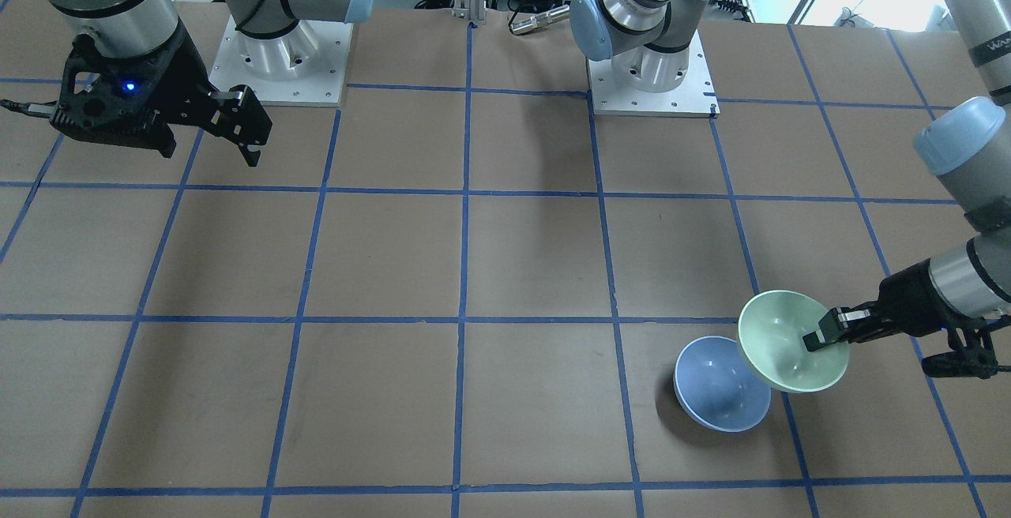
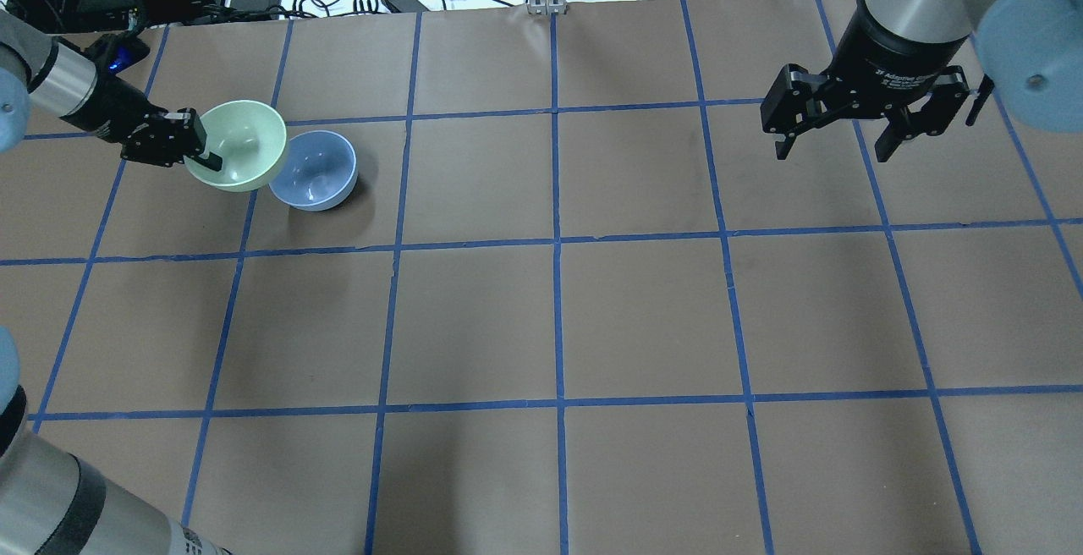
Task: Stack green bowl on blue bowl
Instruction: 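Lower the green bowl into the light blue bowl with the left gripper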
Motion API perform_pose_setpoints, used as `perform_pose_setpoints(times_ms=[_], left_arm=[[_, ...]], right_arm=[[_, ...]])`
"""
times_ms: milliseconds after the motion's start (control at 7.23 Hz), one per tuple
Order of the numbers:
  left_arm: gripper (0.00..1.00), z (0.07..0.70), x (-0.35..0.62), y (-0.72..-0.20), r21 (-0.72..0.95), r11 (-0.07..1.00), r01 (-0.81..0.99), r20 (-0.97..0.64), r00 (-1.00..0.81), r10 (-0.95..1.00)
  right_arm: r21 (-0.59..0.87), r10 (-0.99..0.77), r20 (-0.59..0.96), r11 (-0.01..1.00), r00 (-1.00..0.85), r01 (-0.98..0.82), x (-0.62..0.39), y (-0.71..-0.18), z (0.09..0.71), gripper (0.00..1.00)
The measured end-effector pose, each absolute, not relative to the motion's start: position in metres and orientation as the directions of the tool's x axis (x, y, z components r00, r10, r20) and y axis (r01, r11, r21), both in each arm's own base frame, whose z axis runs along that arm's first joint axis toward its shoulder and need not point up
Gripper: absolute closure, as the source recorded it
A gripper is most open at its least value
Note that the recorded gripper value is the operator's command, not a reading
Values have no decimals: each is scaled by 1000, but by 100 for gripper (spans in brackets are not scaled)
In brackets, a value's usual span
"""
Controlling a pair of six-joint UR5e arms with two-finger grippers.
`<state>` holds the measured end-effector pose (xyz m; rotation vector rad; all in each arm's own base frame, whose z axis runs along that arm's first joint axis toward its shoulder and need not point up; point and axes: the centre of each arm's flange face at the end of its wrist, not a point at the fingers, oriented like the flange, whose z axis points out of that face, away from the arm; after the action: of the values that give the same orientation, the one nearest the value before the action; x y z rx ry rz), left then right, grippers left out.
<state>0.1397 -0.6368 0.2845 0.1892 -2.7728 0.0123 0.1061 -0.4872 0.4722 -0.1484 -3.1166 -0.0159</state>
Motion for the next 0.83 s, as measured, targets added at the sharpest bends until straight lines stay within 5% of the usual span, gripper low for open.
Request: perform_pose_setpoints(times_ms=[830], left_arm=[[98, 269, 107, -663, -2, 987, -162, 371, -916, -150]], right_arm=[[9, 95, 22, 995, -995, 95, 106, -487, 472, 0]])
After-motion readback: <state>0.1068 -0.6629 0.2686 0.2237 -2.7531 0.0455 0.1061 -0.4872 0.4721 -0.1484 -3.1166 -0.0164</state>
